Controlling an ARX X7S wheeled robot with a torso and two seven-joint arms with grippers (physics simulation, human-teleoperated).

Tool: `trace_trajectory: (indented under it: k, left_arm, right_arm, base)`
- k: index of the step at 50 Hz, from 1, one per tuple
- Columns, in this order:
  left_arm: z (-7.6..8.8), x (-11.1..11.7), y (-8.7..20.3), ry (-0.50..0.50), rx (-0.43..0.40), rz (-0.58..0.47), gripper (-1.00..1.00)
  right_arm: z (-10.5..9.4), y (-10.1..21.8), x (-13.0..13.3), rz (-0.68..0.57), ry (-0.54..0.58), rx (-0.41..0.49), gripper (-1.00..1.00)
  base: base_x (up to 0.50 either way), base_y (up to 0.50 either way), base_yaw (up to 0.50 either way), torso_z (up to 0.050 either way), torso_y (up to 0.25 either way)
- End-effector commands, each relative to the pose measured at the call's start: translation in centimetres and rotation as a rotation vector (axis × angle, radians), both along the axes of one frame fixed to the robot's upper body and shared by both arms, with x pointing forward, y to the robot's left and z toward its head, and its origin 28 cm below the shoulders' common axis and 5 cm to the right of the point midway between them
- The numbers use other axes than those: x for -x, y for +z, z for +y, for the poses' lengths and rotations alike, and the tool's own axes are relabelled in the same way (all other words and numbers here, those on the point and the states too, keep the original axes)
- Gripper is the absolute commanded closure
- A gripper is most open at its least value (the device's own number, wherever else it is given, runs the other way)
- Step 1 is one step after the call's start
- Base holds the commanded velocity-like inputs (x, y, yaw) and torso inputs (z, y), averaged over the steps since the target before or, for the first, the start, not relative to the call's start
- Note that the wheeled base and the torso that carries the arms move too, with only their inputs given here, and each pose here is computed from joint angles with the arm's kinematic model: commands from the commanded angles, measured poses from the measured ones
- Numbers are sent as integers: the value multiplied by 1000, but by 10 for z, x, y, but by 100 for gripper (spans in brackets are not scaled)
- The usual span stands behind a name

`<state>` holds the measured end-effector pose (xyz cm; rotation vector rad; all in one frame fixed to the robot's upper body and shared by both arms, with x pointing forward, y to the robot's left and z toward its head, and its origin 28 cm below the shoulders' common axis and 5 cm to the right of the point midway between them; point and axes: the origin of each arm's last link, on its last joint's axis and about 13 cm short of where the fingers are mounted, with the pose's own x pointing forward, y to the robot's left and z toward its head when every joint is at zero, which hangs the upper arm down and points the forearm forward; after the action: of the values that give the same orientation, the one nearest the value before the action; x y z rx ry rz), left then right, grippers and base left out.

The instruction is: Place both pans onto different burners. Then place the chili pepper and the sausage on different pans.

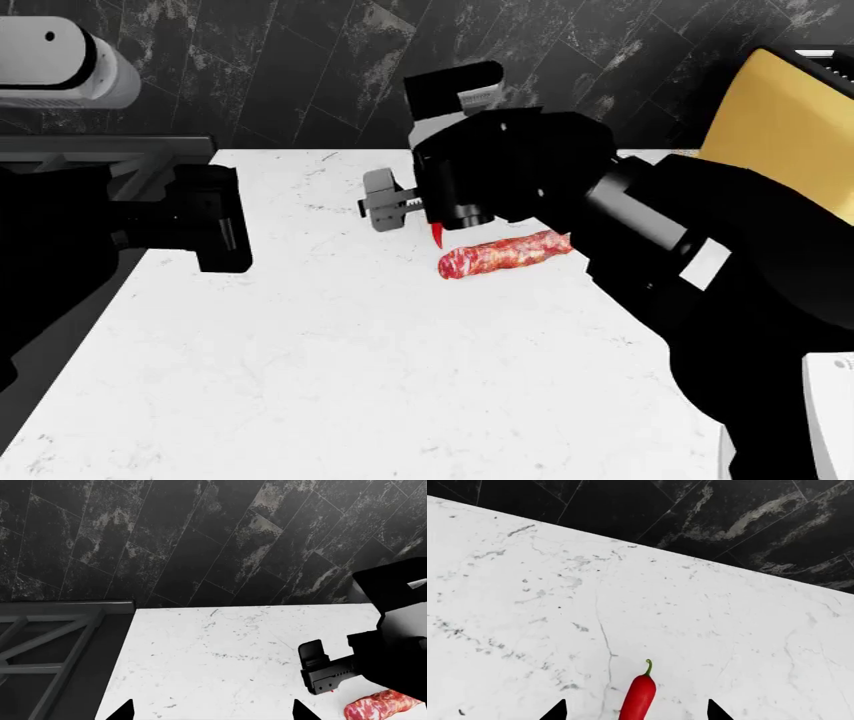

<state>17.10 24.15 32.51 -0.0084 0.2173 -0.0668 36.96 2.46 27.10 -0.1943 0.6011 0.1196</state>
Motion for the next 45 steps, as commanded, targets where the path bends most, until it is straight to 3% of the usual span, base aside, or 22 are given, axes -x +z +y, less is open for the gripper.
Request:
trace_trajectory:
  k: [1, 45]
  left_arm:
    - [1, 0, -1, 1, 2, 1, -100]
    - [3, 0, -4, 6, 4, 7, -100]
  right_arm:
    - [1, -5, -1, 19, 9, -37, -100]
    - [-4, -35, -3, 68, 3, -25, -100]
  base:
    - [0, 0, 0, 0, 0]
    - [0, 0, 0, 0, 0]
